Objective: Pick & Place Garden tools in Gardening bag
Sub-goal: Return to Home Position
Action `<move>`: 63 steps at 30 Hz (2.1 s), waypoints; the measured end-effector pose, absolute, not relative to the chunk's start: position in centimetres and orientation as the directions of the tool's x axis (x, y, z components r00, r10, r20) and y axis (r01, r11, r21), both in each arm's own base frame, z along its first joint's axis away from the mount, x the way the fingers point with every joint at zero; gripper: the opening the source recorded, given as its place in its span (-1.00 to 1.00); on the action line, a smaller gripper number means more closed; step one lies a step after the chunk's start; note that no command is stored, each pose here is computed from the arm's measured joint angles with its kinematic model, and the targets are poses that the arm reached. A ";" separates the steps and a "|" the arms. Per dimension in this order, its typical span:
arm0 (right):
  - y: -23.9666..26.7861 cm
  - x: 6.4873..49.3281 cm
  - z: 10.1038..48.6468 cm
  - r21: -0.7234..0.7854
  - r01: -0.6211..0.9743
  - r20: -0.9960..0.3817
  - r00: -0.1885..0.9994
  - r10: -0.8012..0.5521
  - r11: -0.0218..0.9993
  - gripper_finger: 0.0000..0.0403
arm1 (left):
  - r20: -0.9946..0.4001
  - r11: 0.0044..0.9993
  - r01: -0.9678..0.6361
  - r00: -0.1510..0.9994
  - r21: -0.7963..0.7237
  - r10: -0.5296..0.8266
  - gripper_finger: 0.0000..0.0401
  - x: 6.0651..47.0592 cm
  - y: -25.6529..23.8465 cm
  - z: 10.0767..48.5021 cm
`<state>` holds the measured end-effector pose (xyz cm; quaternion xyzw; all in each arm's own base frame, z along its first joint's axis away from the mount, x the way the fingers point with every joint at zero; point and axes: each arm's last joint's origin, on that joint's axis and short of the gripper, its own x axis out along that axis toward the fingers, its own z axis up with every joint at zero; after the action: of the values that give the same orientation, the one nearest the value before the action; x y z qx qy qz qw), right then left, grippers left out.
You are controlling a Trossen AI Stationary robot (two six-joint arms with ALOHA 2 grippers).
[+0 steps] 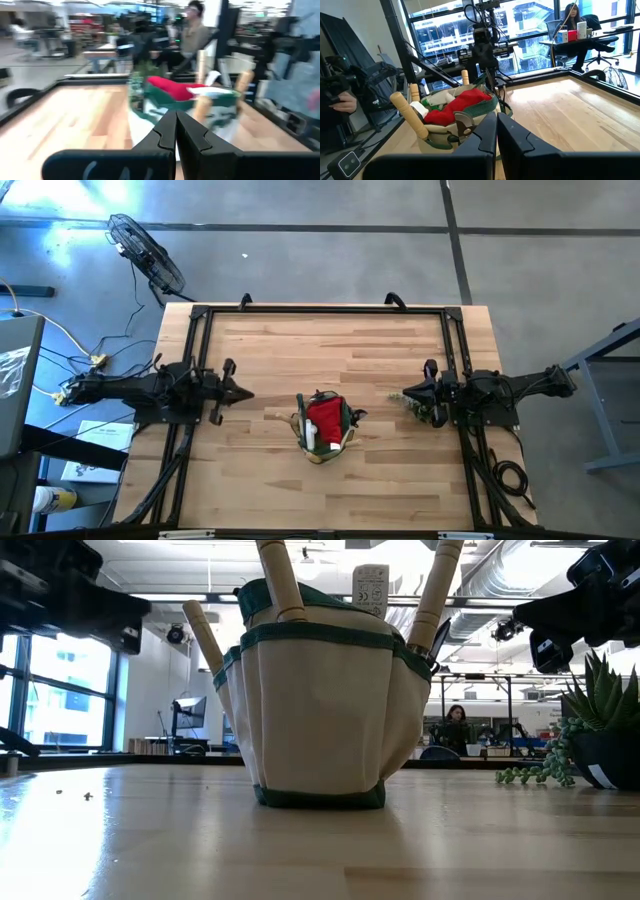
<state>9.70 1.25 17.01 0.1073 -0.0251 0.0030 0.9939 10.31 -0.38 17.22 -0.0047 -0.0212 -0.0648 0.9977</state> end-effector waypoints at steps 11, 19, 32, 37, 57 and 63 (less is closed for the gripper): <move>1.2 9.7 17.0 0.213 -0.011 0.050 0.999 0.001 0.977 -0.98 | -0.053 0.996 0.091 0.994 0.010 -0.091 -1.00 10.3 -0.3 16.3; 1.3 9.7 17.0 0.213 -0.012 0.051 0.999 0.001 0.977 -0.98 | -0.125 0.999 0.047 0.991 -0.016 -0.049 -1.00 10.6 -0.1 15.6; 1.2 9.7 17.0 0.213 -0.012 0.050 0.999 0.001 0.977 -0.98 | -0.152 0.999 0.041 0.988 -0.012 -0.042 -1.00 10.7 -0.1 15.4; 1.2 9.7 17.0 0.213 -0.011 0.050 0.999 0.001 0.977 -0.98 | -0.152 0.999 0.041 0.988 -0.012 -0.042 -1.00 10.7 -0.1 15.4; 1.2 9.7 17.0 0.213 -0.011 0.050 0.999 0.001 0.977 -0.98 | 0.015 0.998 0.059 0.998 -0.005 -0.059 -1.00 9.8 -0.4 16.8; 1.3 9.7 17.0 0.213 -0.012 0.050 0.999 0.001 0.977 -0.98 | 0.019 0.998 0.060 0.998 -0.005 -0.060 -1.00 9.7 -0.4 16.8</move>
<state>9.70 1.25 17.00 0.1071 -0.0249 0.0031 0.9939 9.73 -0.35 16.83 -0.0027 -0.0094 -0.0300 0.9995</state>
